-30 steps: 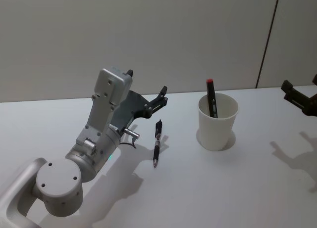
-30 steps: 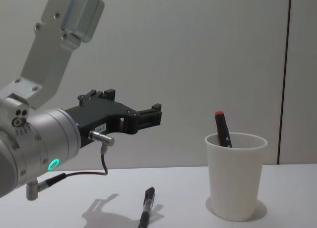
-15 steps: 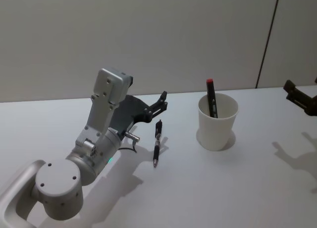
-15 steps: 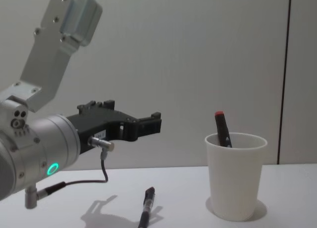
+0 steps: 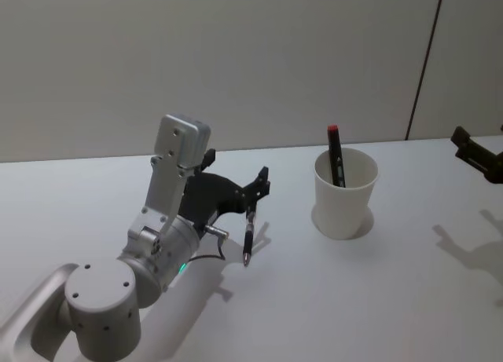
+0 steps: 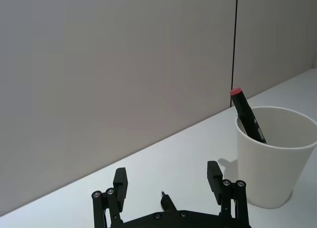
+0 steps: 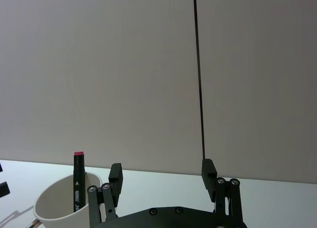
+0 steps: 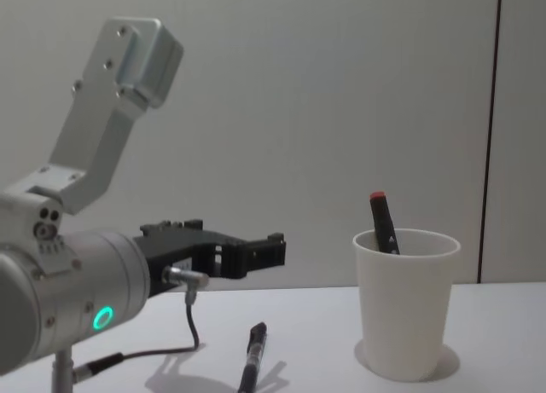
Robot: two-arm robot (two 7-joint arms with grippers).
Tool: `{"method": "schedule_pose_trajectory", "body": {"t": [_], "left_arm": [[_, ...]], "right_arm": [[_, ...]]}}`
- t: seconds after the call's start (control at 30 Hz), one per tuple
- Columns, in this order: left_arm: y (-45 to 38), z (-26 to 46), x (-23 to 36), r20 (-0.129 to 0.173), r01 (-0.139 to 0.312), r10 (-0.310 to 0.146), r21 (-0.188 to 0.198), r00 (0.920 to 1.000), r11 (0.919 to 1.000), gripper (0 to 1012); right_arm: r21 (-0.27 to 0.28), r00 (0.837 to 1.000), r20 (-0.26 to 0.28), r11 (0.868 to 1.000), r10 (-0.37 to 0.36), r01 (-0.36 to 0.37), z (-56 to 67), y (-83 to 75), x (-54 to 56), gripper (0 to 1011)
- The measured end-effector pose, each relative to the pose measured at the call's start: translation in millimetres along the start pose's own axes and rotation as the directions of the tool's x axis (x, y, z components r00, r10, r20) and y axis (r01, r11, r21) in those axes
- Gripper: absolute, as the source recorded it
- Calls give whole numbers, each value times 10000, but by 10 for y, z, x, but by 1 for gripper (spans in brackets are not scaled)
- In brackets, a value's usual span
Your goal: Place the pen into the pen holder.
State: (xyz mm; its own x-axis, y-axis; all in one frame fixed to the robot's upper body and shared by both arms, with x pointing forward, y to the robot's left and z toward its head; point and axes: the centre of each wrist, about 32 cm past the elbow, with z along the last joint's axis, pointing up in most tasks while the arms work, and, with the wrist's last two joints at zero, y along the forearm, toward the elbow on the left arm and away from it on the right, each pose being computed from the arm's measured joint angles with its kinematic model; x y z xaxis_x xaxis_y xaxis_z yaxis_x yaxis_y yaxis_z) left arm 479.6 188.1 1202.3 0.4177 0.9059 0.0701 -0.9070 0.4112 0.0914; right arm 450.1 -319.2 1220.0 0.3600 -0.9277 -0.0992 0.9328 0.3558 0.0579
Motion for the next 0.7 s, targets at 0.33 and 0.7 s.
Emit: {"method": "schedule_pose_trajectory", "body": {"t": [0.33, 0.7], "left_arm": [[2, -63, -83, -52, -50, 53, 598, 10000, 9982, 1001], [13, -197, -151, 131, -110, 96, 1073, 9999, 9942, 1001]], "right_arm": [[-7, 10000, 5, 10000, -2, 2, -1, -2, 2, 1001], [-8, 10000, 5, 10000, -1, 1, -1, -2, 1, 1001]]}}
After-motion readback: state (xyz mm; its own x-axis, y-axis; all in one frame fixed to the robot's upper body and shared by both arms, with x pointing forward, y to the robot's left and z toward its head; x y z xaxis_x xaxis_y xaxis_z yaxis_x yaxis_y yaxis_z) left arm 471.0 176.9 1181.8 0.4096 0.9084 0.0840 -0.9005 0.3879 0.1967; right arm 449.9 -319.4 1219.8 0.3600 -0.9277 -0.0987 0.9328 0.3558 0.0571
